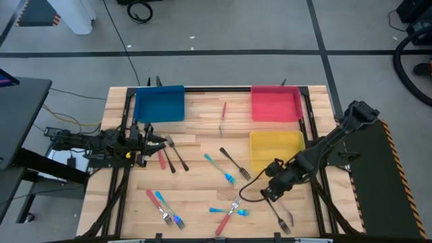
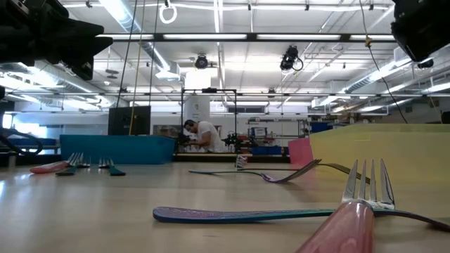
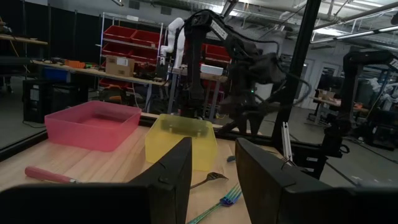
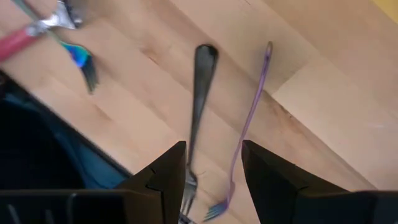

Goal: Sort silverware by color (type)
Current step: Put the bottom right blue fork into the yellow bin

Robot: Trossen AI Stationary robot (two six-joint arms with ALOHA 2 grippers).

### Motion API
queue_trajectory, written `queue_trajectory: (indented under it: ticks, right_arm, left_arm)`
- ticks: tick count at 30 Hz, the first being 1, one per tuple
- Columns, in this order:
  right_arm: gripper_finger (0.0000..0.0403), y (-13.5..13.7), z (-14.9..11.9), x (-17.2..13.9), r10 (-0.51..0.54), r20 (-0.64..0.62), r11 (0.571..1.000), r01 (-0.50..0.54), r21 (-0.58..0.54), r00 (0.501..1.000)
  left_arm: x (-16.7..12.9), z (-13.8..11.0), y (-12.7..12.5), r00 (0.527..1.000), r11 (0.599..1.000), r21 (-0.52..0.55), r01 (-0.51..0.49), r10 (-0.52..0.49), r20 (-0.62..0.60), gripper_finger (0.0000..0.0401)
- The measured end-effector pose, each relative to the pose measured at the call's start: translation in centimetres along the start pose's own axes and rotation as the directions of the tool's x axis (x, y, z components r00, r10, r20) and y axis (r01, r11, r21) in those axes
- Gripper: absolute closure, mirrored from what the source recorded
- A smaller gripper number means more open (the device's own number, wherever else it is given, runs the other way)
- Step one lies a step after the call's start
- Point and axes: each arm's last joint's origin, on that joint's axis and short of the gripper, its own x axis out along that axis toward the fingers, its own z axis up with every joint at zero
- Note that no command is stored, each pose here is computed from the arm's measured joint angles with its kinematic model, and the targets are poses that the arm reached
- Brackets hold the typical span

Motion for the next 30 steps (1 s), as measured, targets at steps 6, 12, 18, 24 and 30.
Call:
queue_trajectory:
  ticks: [6, 12, 18, 24, 30]
  right_arm:
    - [0.0239, 0.1, -0.2, 1.7, -0.065, -0.006, 0.997, 0.065, 0.050, 0.998]
    - [0.0239, 0.2, -0.5, 3.5, -0.126, -0.031, 0.990, 0.128, 0.065, 0.992]
    - [0.0239, 0.2, -0.6, 4.8, -0.166, -0.037, 0.983, 0.168, 0.079, 0.985]
    - [0.0239, 0.3, -0.5, 6.2, -0.191, -0.028, 0.978, 0.193, 0.084, 0.981]
    - [0.0239, 0.1, -0.3, 7.6, -0.244, -0.028, 0.965, 0.246, 0.091, 0.969]
  left_arm:
    - [0.0, 0.0, 0.0, 1.000, 1.000, 0.000, 0.000, 0.000, 0.000, 0.0278]
    - [0.0, 0.0, 0.0, 1.000, 1.000, 0.000, 0.000, 0.000, 0.000, 0.0278]
    - [0.0, 0.0, 0.0, 1.000, 1.000, 0.000, 0.000, 0.000, 0.000, 0.0278]
    - [0.0, 0.0, 0.0, 1.000, 1.000, 0.000, 0.000, 0.000, 0.000, 0.0278]
    - [0.0, 0.0, 0.0, 1.000, 1.000, 0.000, 0.000, 0.000, 0.000, 0.0278]
